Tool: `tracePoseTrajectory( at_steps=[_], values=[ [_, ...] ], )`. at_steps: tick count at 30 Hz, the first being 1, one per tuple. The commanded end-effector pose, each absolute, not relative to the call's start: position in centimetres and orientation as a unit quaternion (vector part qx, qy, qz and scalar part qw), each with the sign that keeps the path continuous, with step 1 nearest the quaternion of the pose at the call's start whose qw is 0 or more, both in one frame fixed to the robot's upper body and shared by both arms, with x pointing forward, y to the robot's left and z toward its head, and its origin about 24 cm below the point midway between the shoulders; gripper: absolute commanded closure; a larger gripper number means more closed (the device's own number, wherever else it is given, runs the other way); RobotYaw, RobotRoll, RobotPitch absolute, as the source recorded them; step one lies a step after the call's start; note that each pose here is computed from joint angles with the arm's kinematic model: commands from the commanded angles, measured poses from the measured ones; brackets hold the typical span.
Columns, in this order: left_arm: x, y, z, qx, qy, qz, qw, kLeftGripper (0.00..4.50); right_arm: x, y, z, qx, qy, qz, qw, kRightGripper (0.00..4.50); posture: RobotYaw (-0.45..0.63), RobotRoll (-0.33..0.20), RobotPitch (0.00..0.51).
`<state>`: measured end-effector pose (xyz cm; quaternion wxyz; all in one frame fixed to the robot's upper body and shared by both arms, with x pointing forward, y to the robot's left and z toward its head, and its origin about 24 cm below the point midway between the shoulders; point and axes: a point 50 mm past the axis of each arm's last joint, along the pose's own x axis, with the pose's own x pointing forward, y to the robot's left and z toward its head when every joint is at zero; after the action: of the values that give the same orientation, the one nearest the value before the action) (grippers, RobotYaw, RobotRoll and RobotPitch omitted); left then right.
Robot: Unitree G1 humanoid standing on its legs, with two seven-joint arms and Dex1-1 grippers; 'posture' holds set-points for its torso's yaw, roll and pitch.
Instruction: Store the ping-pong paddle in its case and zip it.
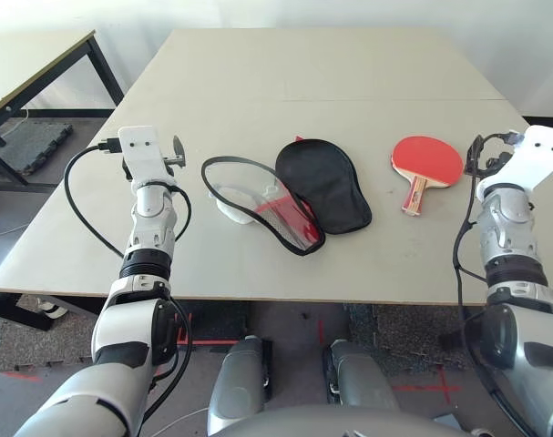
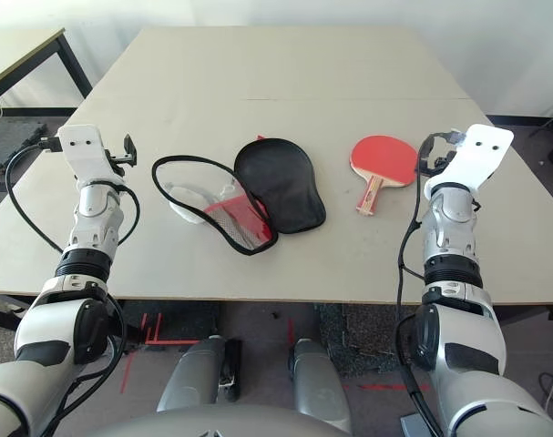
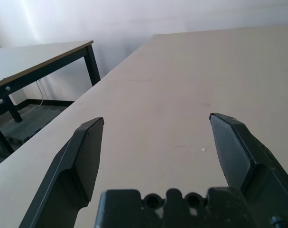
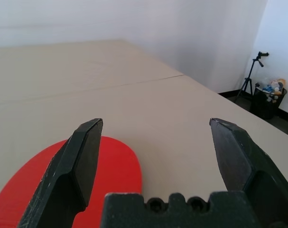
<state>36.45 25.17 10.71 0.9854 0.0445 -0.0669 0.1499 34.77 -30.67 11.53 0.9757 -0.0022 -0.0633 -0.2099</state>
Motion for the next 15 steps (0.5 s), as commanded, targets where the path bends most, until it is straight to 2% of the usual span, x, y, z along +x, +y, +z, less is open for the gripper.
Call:
tracePoseTrajectory(
  at_steps=[1, 9, 15],
  values=[
    [36.3, 25.4, 10.3, 0.039, -0.055, 0.151, 0.986, 0.0, 35.3, -30.2, 11.6, 0.001, -0.053, -0.202, 0.978, 0.03, 0.04, 0.0, 0.054],
    [36.9, 25.2, 12.3, 0.044, -0.078, 0.117, 0.989, 0.0, 35.8, -29.6, 13.1, 0.019, -0.022, -0.208, 0.978, 0.03, 0.04, 0.0, 0.054],
    [37.5, 23.8, 15.7, 0.083, -0.105, -0.001, 0.991, 0.0, 35.5, -27.9, 14.6, 0.057, 0.096, -0.217, 0.97, 0.03, 0.04, 0.0, 0.055]
  ],
)
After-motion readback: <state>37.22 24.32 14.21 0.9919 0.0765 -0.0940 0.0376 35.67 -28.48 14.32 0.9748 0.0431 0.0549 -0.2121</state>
